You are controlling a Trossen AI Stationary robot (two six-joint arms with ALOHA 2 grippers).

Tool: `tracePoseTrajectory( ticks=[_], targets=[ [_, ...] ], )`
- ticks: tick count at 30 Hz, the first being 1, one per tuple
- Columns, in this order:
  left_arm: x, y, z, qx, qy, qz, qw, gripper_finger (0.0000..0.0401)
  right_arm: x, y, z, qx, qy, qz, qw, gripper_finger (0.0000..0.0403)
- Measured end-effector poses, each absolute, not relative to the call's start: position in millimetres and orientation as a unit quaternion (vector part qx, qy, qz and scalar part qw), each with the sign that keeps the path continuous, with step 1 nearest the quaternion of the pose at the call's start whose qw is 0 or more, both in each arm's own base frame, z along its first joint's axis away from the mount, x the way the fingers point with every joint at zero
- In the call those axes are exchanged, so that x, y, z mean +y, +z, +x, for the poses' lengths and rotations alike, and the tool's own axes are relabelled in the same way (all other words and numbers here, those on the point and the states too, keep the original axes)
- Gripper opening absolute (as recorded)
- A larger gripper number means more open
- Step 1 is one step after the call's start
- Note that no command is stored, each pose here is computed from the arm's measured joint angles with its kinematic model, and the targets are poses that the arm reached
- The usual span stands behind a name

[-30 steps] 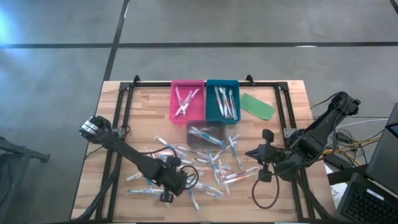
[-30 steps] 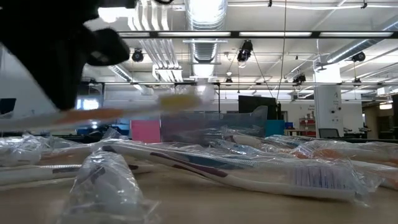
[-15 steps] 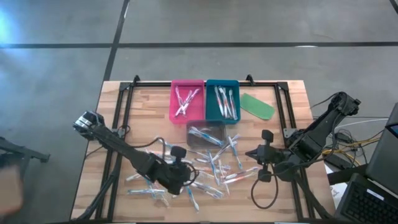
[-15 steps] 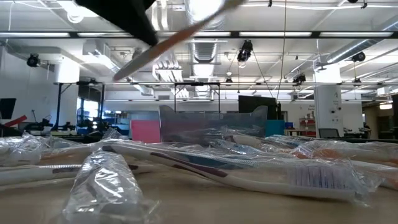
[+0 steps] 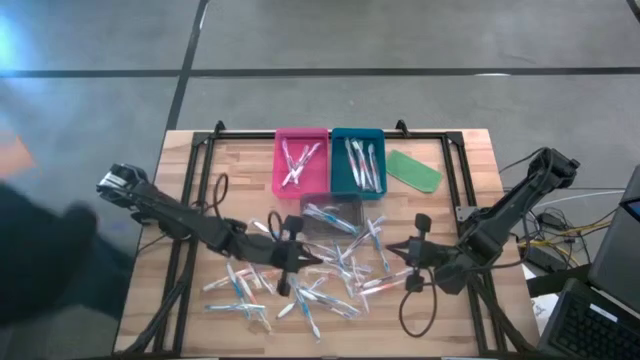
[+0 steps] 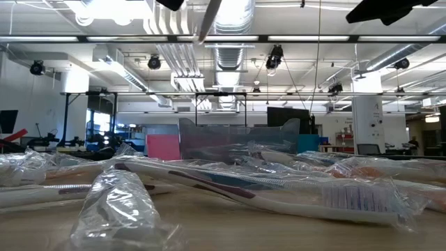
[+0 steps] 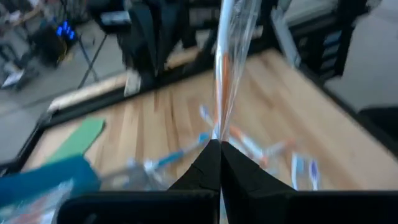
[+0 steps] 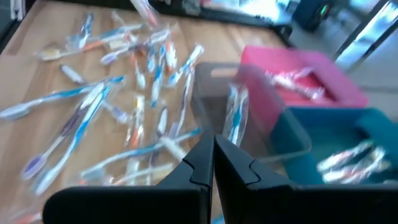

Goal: Pick & Place Toothbrushes
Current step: Put the orange toothbrush into the blue bin

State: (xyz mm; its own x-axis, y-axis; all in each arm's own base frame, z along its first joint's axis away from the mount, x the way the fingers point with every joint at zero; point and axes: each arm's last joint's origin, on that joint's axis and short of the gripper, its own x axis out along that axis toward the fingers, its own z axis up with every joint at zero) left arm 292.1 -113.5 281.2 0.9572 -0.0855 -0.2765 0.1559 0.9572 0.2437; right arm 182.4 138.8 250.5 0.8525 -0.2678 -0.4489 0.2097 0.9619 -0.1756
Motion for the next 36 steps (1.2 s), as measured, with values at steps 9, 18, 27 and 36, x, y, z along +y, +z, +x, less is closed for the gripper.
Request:
tracePoseTrajectory(
  ticks=[9,18,27,36],
  targets=[
    [-68.0,275.6,297.9,0.022,-0.044,0.109,0.993,0.0002,138.9,250.3,193.6,0.146,-0.149,-0.081,0.975,0.0008],
    [-46.7,273.6,297.8,-0.051,-0.091,0.103,0.989,0.0002,131.3,259.0,203.7,0.119,-0.167,-0.069,0.976,0.0012],
    [-46.8,268.7,293.7,-0.101,-0.097,0.116,0.983,0.0002,125.4,254.1,232.2,0.098,-0.142,-0.053,0.984,0.008],
    [-47.8,259.8,297.8,-0.086,-0.101,0.114,0.985,0.0001,135.1,250.6,257.3,0.034,-0.143,-0.115,0.982,0.0141]
  ],
)
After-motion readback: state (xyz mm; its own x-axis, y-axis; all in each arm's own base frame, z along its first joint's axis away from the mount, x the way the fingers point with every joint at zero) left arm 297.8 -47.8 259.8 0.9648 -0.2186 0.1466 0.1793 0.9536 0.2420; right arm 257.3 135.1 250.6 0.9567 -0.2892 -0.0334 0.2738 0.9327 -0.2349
